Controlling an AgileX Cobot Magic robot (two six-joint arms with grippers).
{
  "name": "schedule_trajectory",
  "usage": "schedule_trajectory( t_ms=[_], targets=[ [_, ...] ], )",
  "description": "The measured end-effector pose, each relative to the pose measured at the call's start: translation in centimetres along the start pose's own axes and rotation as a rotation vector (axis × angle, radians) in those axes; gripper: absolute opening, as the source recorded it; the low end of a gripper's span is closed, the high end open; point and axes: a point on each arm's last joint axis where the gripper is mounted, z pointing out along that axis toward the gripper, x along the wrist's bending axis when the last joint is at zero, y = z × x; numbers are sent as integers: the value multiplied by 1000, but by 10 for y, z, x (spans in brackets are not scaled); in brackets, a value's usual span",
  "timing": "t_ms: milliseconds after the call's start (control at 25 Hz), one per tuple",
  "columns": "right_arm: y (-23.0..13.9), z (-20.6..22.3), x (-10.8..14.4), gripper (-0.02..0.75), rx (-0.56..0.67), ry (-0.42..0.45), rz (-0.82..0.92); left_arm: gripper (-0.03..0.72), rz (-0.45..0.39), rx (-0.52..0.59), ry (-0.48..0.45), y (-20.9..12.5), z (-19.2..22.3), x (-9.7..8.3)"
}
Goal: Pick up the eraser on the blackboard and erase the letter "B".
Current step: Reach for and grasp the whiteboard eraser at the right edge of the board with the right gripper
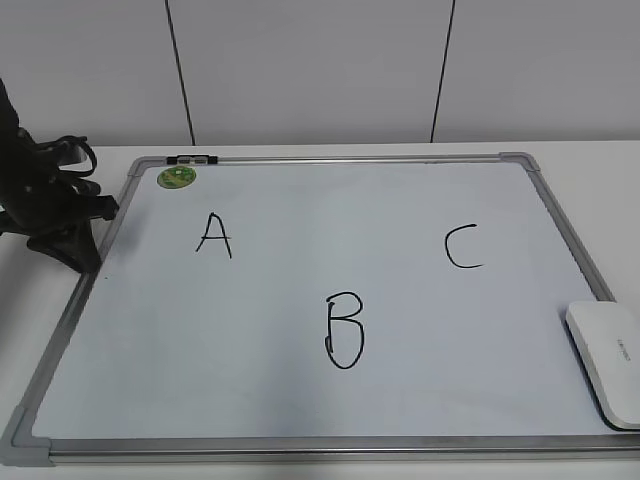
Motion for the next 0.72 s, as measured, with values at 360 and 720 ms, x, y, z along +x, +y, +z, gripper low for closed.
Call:
schedule_trajectory(
  t_ms=[360,720],
  targets=[
    [65,24,-6,591,-1,6,3,36,0,0,0,0,0,0],
    [86,108,-4,673,264,60,37,36,-1,3,-2,0,0,0]
  ],
)
